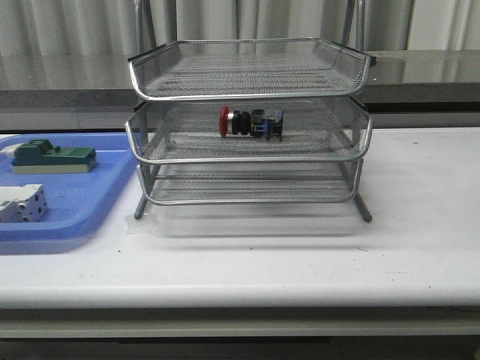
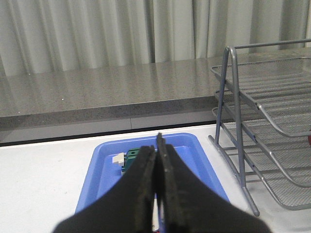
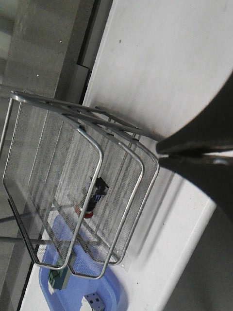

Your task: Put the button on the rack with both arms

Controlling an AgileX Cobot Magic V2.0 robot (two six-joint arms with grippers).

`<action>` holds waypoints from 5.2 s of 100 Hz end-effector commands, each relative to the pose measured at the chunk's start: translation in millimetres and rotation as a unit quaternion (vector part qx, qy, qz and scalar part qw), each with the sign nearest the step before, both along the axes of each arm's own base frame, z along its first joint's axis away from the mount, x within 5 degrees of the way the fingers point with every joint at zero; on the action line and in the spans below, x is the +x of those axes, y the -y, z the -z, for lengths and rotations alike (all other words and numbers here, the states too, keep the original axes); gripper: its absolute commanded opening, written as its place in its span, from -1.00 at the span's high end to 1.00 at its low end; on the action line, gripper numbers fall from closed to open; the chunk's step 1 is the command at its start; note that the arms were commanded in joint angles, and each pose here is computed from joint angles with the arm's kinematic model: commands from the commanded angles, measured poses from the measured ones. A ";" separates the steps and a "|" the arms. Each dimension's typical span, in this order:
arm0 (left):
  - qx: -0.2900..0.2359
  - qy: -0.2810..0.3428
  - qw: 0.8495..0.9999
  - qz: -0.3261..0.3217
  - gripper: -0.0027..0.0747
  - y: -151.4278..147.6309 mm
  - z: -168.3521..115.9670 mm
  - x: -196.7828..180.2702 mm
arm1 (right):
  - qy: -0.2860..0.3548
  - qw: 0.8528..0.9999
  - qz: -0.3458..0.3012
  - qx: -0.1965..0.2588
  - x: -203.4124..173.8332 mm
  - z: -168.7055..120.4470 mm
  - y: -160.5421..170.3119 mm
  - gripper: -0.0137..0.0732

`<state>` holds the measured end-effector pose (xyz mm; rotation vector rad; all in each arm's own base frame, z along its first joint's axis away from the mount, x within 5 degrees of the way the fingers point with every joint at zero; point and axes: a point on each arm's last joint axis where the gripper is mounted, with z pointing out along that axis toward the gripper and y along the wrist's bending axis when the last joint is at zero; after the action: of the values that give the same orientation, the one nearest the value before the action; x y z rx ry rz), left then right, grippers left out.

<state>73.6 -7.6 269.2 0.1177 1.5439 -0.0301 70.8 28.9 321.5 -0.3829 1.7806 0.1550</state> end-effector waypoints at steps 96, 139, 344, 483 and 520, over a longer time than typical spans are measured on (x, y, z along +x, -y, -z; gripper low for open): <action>-0.016 0.038 0.999 -0.018 0.98 -3.3 -13.9 -0.1 | 0.045 0.997 0.068 0.010 -7.7 5.1 12.1 0.82; -0.016 0.038 0.999 -0.018 0.98 -3.3 -13.9 -0.1 | 0.144 0.972 0.157 0.100 -16.0 65.6 28.0 0.82; -0.003 0.039 0.999 -0.018 0.98 -3.3 -13.9 -0.1 | 0.159 0.968 0.158 0.116 -16.8 110.7 28.3 0.82; -0.022 0.072 0.997 -0.010 0.98 -3.3 62.0 -19.4 | 0.159 0.968 0.158 0.116 -16.8 110.7 28.3 0.82; -0.022 0.072 0.997 -0.010 0.98 -3.3 62.0 -19.4 | 0.159 0.968 0.158 0.116 -16.8 110.7 28.3 0.82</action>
<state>55.6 -3.7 214.1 0.0742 1.4660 -0.0242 56.8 0.7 196.9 0.0584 1.5841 0.0748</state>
